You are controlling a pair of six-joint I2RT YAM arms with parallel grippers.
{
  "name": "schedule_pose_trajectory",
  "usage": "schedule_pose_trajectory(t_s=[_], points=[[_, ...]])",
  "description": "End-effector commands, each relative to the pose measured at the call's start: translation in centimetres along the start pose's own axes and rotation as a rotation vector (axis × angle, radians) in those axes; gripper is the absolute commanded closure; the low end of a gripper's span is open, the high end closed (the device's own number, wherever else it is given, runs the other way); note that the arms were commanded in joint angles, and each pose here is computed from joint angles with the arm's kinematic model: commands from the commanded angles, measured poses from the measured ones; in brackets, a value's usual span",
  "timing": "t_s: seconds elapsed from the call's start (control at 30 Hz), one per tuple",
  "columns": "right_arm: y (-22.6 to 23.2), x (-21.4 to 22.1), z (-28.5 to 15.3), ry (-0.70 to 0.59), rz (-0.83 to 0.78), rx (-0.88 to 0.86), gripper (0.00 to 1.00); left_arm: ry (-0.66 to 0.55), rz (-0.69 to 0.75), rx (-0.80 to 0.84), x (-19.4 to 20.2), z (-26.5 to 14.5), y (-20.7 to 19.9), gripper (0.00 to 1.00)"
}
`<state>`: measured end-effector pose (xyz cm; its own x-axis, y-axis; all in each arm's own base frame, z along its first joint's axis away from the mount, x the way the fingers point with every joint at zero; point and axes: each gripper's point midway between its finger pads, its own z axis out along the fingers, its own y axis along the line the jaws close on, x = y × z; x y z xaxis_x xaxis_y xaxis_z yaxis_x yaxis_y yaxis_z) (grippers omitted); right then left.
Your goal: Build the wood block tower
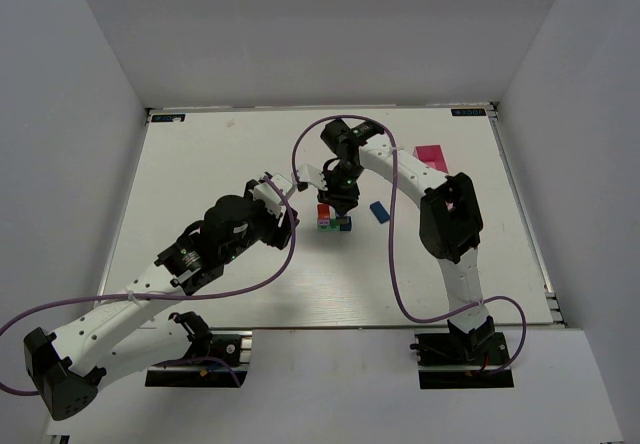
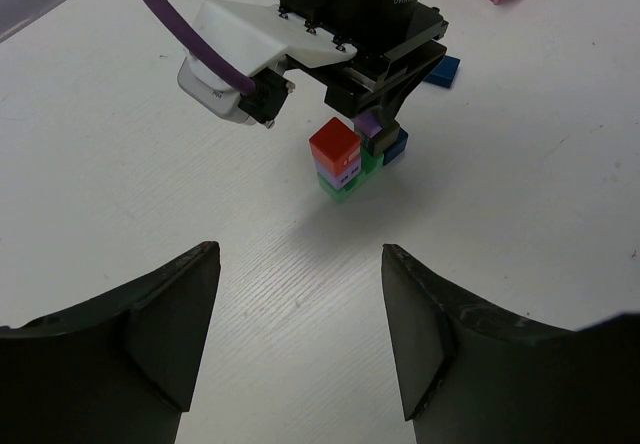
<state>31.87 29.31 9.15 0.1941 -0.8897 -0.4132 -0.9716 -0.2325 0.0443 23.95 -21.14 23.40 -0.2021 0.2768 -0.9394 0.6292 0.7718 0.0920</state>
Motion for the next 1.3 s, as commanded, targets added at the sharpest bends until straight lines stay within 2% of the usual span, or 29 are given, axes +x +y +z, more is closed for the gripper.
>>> schedule_pose_trajectory(t_s=[0.0, 0.53, 1.1, 1.27], points=[[0.23, 0.32, 0.71, 0.010, 0.007, -0.020, 0.74, -0.030, -0.003, -0.018, -0.63, -0.36, 0.43, 0.24], [0.18, 0.28, 0.77, 0.010, 0.004, -0.018, 0.71, -0.030, -0.003, -0.018, -0.63, -0.36, 0.43, 0.24], [0.23, 0.37, 0.57, 0.007, 0.004, -0.011, 0.51, -0.030, -0.003, -0.018, -0.63, -0.36, 0.43, 0.24], [0.26, 0.17, 0.47, 0.004, 0.002, -0.006, 0.49, -0.030, -0.003, -0.018, -0.63, -0.36, 0.43, 0.24]])
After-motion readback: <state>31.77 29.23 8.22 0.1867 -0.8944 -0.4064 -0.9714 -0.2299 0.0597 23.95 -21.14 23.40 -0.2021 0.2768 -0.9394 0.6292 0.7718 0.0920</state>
